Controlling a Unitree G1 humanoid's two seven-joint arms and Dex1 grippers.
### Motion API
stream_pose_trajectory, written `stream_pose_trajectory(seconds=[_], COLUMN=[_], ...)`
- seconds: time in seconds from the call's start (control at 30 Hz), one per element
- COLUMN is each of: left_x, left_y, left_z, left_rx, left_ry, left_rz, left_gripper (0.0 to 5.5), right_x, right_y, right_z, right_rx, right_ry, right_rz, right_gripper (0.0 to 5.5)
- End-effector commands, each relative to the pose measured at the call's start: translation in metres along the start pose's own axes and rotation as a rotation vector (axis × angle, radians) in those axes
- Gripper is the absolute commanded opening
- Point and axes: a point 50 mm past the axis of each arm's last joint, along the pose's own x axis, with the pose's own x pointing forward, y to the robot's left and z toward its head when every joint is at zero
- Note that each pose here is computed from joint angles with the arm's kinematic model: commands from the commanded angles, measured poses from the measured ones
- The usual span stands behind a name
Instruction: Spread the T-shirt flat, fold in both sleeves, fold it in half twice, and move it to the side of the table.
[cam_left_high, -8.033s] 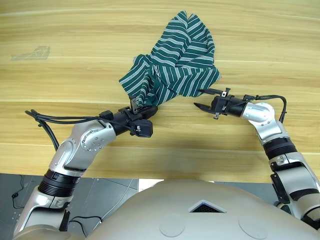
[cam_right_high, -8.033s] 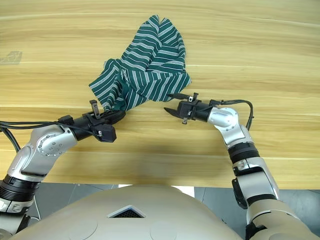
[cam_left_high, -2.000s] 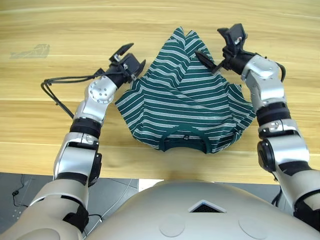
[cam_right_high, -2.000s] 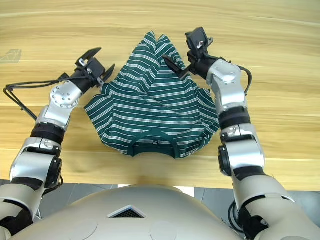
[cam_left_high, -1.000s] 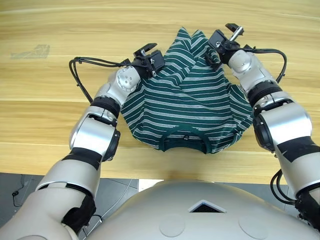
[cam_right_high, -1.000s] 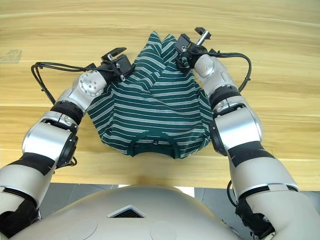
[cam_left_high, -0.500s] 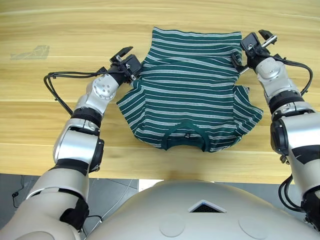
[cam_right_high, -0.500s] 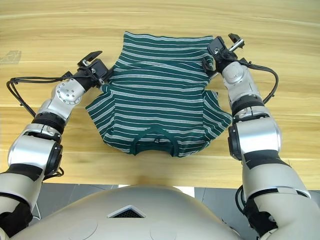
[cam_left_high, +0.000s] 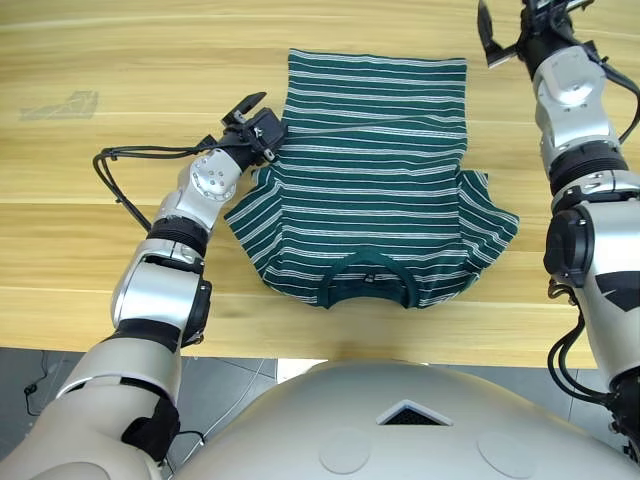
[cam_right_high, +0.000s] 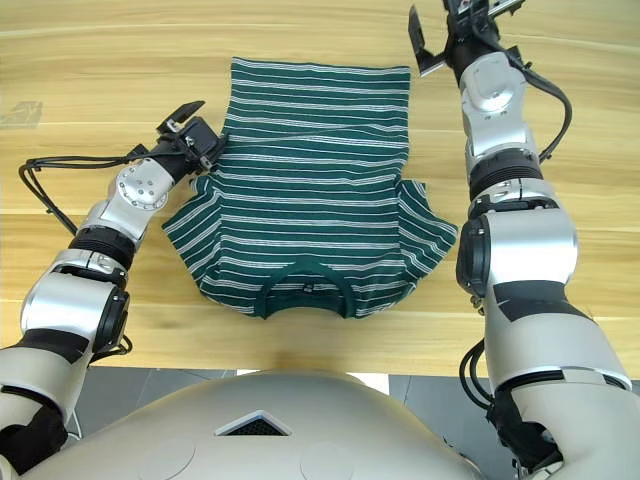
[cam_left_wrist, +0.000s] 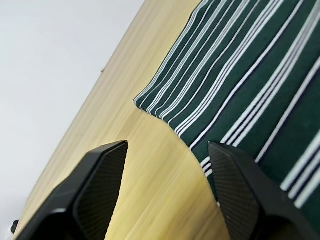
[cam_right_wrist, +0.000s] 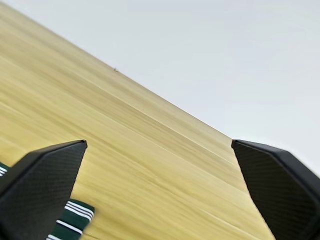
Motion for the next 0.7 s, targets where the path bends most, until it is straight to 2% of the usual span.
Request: stream_pose_trajectory(seconds=[0.03,0.17,0.33,0.5,0.6,0.7], left_x=[-0.01,-0.008,-0.006,-0.007,-0.016,-0.026], left_y=[-0.01,-0.002,0.006,0.023,0.033,0.045], left_z=[-0.016,-0.019,-0.015,0.023,0.045,0.06], left_rx=[0.022,0.058,0.018,-0.193,-0.33,-0.344], left_ry=[0.069,0.125,0.12,-0.193,-0.388,-0.443], left_rz=[-0.021,0.05,0.141,0.312,0.341,0.385], left_gripper=[2.97,2.97,2.97,2.97,2.97,2.97], right_x=[-0.009,-0.021,-0.027,-0.029,-0.03,-0.033], right_y=[-0.007,-0.021,-0.018,-0.011,-0.008,-0.008], right_z=[-0.007,-0.016,-0.024,-0.029,-0.031,-0.034], right_rx=[0.011,0.023,0.034,0.074,0.075,0.079], right_ry=[-0.042,-0.07,-0.064,-0.053,-0.048,-0.047], right_rz=[-0.008,-0.036,-0.028,-0.006,0.007,0.013], right_gripper=[5.36,5.36,5.36,5.36,5.36,5.36])
